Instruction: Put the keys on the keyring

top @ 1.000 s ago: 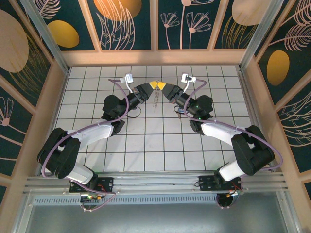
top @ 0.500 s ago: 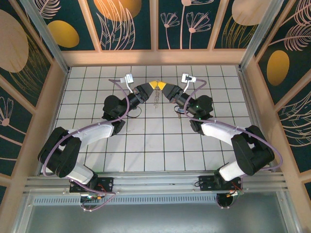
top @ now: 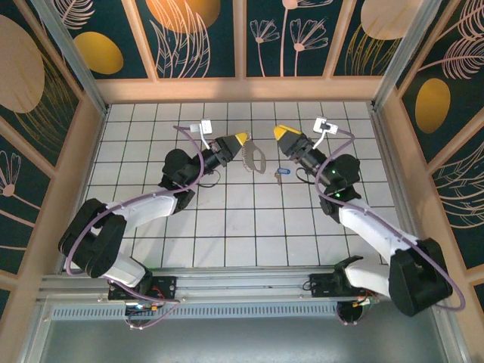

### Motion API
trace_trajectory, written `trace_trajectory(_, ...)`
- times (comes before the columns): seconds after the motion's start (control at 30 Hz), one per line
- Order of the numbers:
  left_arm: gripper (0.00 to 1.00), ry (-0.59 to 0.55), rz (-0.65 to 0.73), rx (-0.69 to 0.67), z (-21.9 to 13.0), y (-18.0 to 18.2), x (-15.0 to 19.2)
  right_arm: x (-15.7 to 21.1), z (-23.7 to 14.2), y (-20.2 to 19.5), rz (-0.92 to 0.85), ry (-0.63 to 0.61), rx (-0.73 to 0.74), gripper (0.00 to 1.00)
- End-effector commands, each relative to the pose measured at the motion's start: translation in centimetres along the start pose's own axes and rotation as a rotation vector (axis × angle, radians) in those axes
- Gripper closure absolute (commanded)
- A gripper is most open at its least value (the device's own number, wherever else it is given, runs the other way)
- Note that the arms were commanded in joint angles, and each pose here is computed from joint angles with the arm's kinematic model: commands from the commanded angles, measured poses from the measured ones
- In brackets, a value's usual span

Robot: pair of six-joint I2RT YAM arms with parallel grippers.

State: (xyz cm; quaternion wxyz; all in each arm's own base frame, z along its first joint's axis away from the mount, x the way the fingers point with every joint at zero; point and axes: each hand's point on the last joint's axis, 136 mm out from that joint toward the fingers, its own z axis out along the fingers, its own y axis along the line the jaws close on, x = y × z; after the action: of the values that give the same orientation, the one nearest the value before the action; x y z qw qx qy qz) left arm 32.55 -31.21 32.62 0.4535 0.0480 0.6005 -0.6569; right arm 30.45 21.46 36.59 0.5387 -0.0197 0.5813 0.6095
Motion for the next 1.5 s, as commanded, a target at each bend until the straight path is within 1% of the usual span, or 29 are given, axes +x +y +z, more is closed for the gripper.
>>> trace_trajectory(0.0,1.0,0.001,0.106,0.044,-0.7,-1.9,-0.1,1.9,-2.0,-4.3,-0.028,0.048,0.198,0.48)
trace_trajectory(0.23,1.0,0.005,0.192,-0.029,-1.9,-1.1,0.2,5.6,-5.8,-11.9,-0.054,0.162,0.54,0.48)
trace_trajectory(0.37,1.0,0.0,0.221,-0.053,-2.7,-0.9,0.4,7.9,-7.4,-16.8,-0.068,0.268,0.744,0.49)
trace_trajectory(0.5,1.0,-0.015,0.238,-0.077,-3.4,-0.7,0.4,10.2,-8.3,-20.8,-0.064,0.382,0.881,0.51)
trace_trajectory(0.63,1.0,-0.032,0.252,-0.096,-4.0,-0.3,0.3,11.4,-8.6,-24.2,-0.064,0.442,0.996,0.54)
trace_trajectory(0.87,1.0,-0.048,0.262,-0.112,-4.1,0.5,0.2,13.2,-7.9,-27.9,-0.064,0.533,1.063,0.62)
trace_trajectory(1.03,1.0,-0.049,0.25,-0.101,-3.9,1.0,0.1,14.1,-7.9,-29.3,-0.061,0.567,1.087,0.69)
trace_trajectory(1.47,1.0,-0.035,0.219,-0.095,-3.8,1.8,0.5,15.4,-7.3,-30.9,-0.023,0.582,1.068,0.75)
